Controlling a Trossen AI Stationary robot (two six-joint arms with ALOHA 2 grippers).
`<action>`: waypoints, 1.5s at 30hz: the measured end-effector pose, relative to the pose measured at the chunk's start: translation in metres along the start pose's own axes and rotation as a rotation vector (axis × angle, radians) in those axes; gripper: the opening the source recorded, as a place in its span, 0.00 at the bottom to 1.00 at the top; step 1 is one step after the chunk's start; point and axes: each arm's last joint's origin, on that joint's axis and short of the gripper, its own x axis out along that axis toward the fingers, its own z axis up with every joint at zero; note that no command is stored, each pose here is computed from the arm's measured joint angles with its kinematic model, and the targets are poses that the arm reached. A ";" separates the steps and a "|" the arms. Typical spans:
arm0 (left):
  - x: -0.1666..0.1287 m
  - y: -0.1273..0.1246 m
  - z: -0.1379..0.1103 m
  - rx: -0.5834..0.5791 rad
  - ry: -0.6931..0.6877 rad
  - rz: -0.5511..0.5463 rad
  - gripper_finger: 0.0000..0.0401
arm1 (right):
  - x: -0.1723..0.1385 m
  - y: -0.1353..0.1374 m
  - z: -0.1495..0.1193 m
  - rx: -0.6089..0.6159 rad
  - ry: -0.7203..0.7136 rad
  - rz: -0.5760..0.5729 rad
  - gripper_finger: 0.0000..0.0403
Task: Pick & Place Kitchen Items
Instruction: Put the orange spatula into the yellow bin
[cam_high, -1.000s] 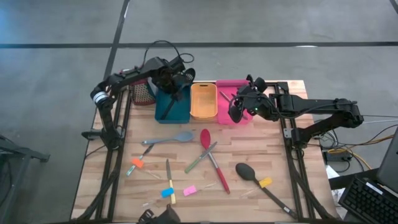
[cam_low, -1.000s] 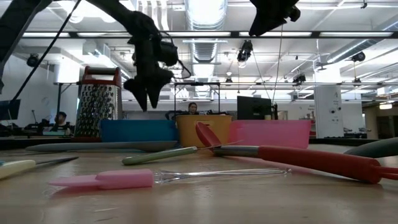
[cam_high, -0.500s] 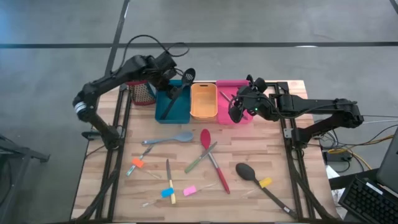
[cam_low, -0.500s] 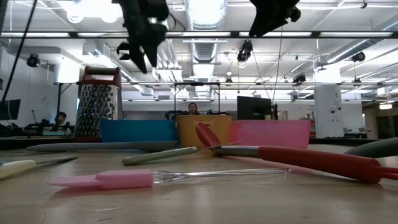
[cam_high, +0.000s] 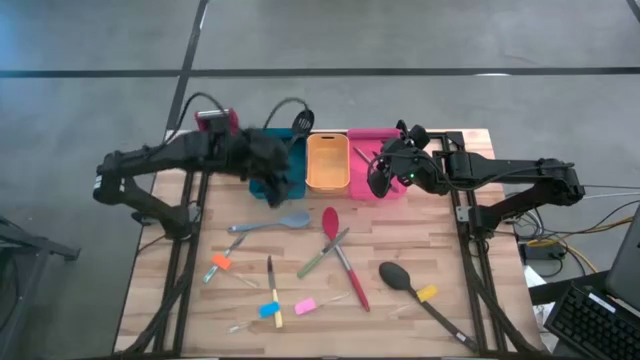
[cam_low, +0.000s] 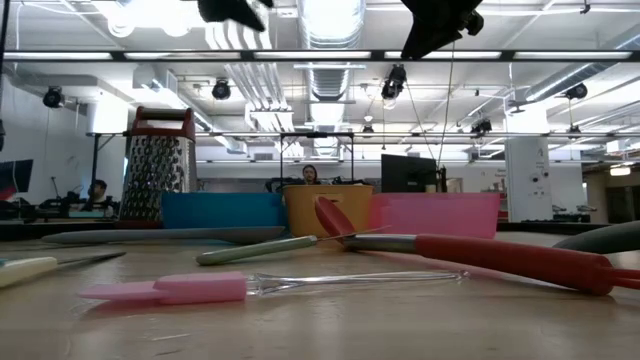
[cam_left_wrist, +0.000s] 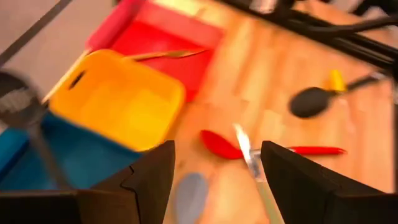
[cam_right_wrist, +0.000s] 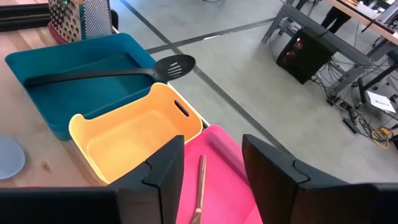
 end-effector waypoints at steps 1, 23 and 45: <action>0.000 -0.008 -0.002 0.023 -0.008 -0.011 0.61 | 0.000 0.000 0.000 0.000 0.000 0.000 0.37; 0.045 -0.070 -0.093 0.306 0.181 -0.065 0.61 | 0.000 -0.001 -0.003 -0.001 0.020 -0.004 0.29; 0.051 -0.074 -0.224 0.285 0.679 0.072 0.61 | 0.000 -0.001 -0.002 0.001 0.020 -0.004 0.45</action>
